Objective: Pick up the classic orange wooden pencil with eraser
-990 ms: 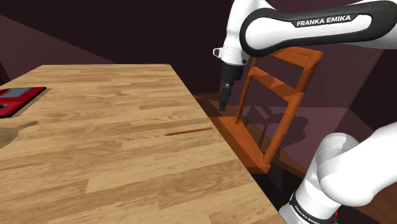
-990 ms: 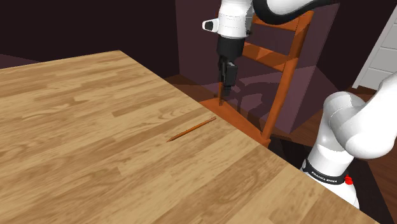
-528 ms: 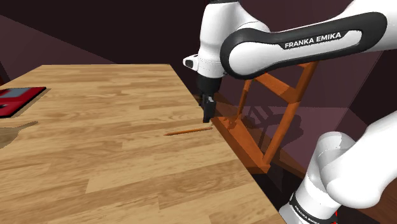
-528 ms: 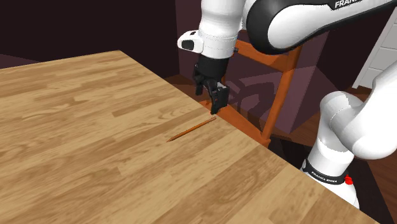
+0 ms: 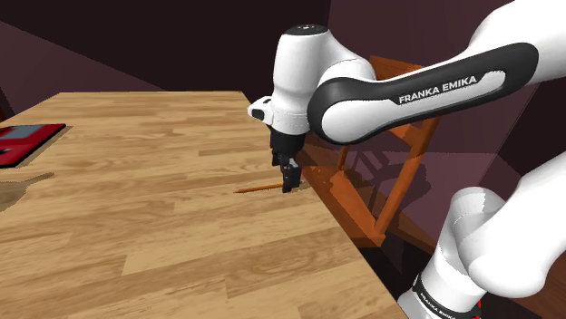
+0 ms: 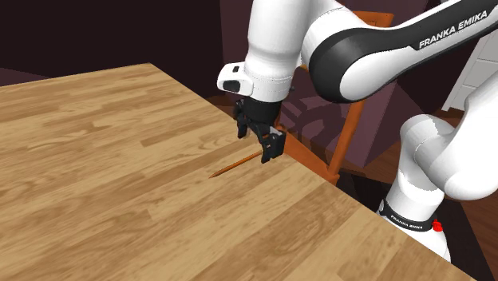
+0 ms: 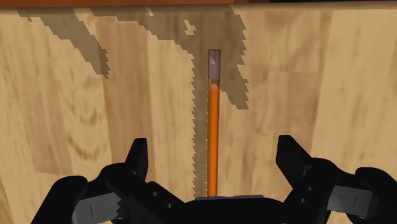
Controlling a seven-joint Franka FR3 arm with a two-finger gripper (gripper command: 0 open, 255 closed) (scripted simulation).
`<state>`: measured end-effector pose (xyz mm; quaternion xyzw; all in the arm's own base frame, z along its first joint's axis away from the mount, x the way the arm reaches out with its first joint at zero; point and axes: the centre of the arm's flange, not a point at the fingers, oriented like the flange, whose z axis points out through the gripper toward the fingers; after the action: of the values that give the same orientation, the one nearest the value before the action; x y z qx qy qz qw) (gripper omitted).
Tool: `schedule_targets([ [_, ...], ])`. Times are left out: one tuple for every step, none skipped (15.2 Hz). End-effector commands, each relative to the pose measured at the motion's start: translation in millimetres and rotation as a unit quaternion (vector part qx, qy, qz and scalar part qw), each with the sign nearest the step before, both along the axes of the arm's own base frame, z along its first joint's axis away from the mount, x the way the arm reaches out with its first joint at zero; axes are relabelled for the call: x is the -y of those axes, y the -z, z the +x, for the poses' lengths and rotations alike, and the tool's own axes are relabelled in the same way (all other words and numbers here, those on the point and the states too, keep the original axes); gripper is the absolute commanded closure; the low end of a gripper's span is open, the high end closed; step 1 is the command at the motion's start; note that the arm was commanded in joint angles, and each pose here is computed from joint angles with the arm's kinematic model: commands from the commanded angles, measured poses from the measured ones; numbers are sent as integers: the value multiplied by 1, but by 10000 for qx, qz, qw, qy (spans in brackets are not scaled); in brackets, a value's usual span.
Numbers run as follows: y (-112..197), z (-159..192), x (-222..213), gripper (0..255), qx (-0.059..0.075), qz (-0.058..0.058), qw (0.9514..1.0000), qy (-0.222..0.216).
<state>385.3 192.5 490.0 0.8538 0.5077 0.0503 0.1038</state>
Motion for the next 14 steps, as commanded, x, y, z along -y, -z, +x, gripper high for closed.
schedule_targets([
  [14, 1, -1, 0, 3, 0, 10000, -5],
  [14, 1, -1, 0, 3, 0, 10000, -5],
  [14, 1, -1, 0, 3, 0, 10000, -5],
  [13, 1, -1, 255, 3, 0, 10000, -5],
  [13, 1, -1, 255, 3, 0, 10000, -4],
  [13, 1, -1, 255, 3, 0, 10000, -4],
  [13, 1, -1, 255, 3, 0, 10000, -4],
  [13, 1, -1, 255, 3, 0, 10000, -4],
  [13, 1, -1, 255, 3, 0, 10000, -4],
  [13, 1, -1, 255, 3, 0, 10000, -4],
  [13, 1, -1, 255, 3, 0, 10000, -4],
  [13, 1, -1, 255, 3, 0, 10000, -4],
  [14, 1, -1, 255, 3, 0, 10000, -5],
  [8, 1, -1, 255, 3, 0, 10000, -5],
])
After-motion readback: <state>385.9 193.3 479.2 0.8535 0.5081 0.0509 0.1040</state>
